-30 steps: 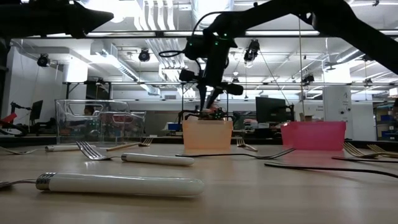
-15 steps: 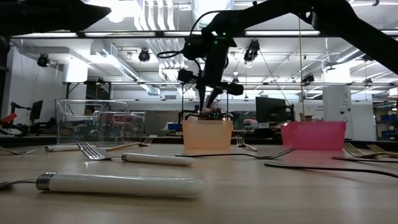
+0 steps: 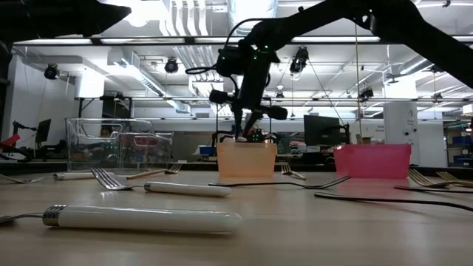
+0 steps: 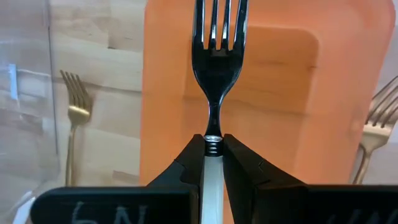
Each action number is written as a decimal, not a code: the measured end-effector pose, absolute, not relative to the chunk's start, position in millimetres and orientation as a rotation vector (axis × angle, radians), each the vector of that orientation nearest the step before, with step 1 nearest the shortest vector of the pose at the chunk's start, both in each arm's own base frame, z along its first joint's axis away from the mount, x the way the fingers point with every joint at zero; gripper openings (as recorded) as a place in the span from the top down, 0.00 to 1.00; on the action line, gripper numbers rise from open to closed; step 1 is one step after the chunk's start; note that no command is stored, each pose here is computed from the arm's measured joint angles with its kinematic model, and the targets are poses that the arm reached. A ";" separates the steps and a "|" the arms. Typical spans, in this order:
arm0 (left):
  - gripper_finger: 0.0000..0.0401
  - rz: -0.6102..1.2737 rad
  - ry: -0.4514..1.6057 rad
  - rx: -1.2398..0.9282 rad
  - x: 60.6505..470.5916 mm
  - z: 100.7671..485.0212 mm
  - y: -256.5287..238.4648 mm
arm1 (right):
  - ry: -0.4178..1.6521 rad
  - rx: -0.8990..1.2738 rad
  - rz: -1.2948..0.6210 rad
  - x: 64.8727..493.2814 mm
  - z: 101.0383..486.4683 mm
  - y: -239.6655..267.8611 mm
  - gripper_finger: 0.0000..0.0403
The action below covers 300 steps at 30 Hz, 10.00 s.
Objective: Sort silverware by color (type)
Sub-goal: Put the top right white fork into the orange bin, then put the top center black fork into the transparent bin
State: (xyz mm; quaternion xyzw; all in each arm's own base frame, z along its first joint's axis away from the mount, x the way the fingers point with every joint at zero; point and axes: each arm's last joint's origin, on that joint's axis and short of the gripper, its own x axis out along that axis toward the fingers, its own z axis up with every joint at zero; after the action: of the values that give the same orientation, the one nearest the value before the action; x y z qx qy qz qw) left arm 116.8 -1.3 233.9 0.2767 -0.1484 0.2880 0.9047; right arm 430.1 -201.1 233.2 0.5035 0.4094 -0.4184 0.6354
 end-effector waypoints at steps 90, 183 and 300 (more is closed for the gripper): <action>0.90 0.597 -0.315 0.565 116.4 234.6 -1.2 | 1.001 1.101 -1.030 417.9 164.9 -200.6 0.93; 0.90 0.085 -0.402 -0.234 162.0 233.3 -17.0 | 0.418 -0.079 -0.141 239.6 242.7 12.9 0.75; 0.51 0.225 0.805 -0.105 418.0 136.7 -79.2 | 0.254 -0.404 0.060 151.0 284.2 10.1 0.75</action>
State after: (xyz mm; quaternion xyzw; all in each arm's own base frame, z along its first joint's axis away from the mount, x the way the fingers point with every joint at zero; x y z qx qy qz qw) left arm 418.0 -79.2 136.7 -0.0511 0.3909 0.1092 0.9125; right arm 151.0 10.1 284.2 -0.2001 0.1259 0.0296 0.9712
